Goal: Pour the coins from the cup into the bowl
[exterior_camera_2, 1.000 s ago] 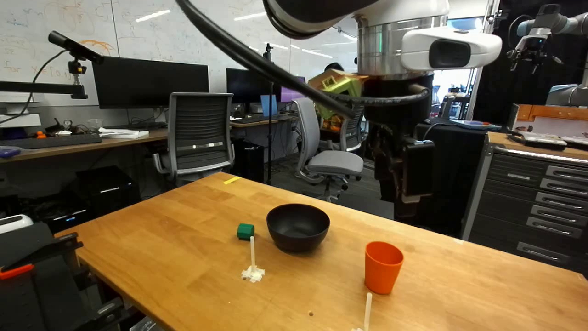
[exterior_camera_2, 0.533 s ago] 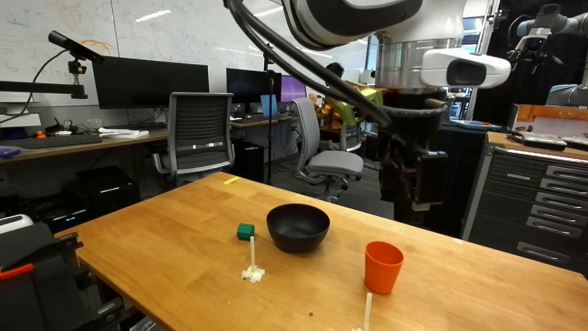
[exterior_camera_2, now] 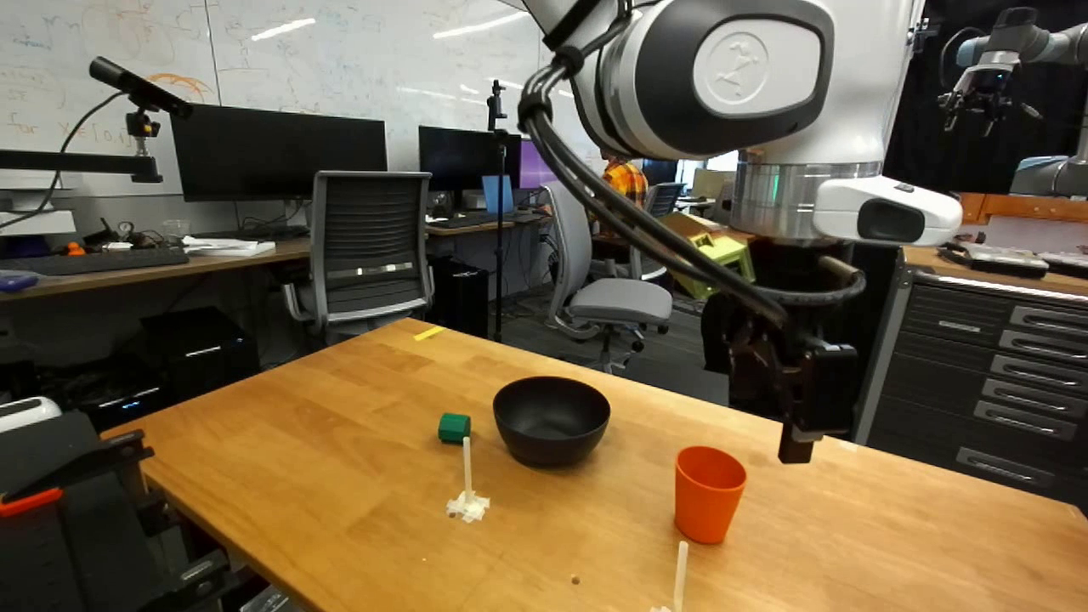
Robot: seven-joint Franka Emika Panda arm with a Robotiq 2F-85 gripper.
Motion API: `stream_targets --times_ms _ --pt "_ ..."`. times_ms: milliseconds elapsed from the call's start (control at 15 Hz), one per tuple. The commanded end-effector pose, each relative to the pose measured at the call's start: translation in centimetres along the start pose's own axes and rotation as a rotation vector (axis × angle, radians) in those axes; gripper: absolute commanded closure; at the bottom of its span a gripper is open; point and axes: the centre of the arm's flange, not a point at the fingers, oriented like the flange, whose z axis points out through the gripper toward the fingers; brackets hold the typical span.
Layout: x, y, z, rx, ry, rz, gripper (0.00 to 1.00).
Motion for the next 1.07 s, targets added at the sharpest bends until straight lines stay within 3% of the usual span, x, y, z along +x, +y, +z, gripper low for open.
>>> stream_targets --times_ms 0,533,1000 --pt "2.8 -1.8 1.5 0.014 -0.001 0.012 0.0" --pt "2.9 -4.8 4.9 -0.003 -0.024 -0.019 0.0" --pt "2.9 -5.1 7.3 -0.031 -0.043 -0.029 0.0"
